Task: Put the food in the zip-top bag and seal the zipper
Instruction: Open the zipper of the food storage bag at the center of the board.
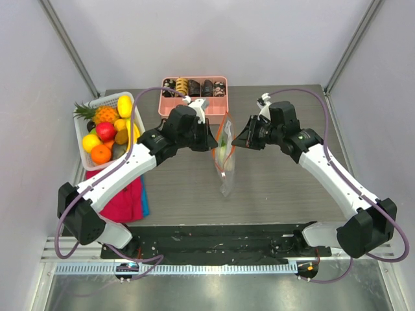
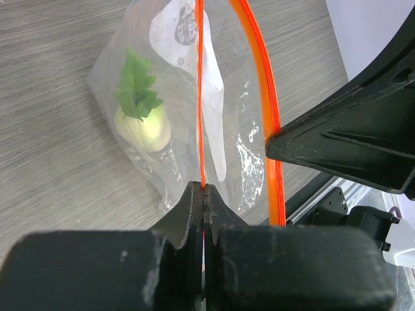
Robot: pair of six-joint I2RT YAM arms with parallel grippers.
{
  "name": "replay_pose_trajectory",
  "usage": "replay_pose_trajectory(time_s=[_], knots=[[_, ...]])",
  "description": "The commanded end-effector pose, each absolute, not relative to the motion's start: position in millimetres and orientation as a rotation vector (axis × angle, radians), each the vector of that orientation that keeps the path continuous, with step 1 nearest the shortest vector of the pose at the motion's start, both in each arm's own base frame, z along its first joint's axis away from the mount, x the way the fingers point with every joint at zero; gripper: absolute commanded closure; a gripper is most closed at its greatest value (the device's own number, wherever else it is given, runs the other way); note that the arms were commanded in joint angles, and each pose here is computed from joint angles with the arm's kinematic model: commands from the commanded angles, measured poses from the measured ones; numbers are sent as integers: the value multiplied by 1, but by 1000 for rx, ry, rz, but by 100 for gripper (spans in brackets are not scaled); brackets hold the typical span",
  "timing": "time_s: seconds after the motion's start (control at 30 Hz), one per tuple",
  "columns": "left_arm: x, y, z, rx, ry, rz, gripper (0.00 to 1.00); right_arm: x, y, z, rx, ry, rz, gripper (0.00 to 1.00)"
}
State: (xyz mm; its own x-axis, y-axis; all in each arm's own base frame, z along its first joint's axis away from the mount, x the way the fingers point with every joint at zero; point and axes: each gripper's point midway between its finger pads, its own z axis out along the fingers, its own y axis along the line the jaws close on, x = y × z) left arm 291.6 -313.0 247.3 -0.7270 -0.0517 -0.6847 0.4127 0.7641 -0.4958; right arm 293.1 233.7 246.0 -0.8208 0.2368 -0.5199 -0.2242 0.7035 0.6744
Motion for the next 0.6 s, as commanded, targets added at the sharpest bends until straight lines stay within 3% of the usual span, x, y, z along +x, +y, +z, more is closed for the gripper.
replay_pose_trajectory(time_s=[0.0, 0.07, 0.33, 0.57], knots=[[287, -309, 270, 279, 2176, -877, 100, 294, 244, 275, -48, 2244, 1101, 93], [287, -307, 270, 276, 2172, -874, 100, 292, 246, 277, -54, 2245, 1117, 99], [302, -249, 249, 219, 2260, -690, 100, 293, 198, 308, -82, 2242, 948, 99], [299, -265, 218, 336, 2329, -748, 100, 277, 196, 298, -55, 2270, 988, 99]])
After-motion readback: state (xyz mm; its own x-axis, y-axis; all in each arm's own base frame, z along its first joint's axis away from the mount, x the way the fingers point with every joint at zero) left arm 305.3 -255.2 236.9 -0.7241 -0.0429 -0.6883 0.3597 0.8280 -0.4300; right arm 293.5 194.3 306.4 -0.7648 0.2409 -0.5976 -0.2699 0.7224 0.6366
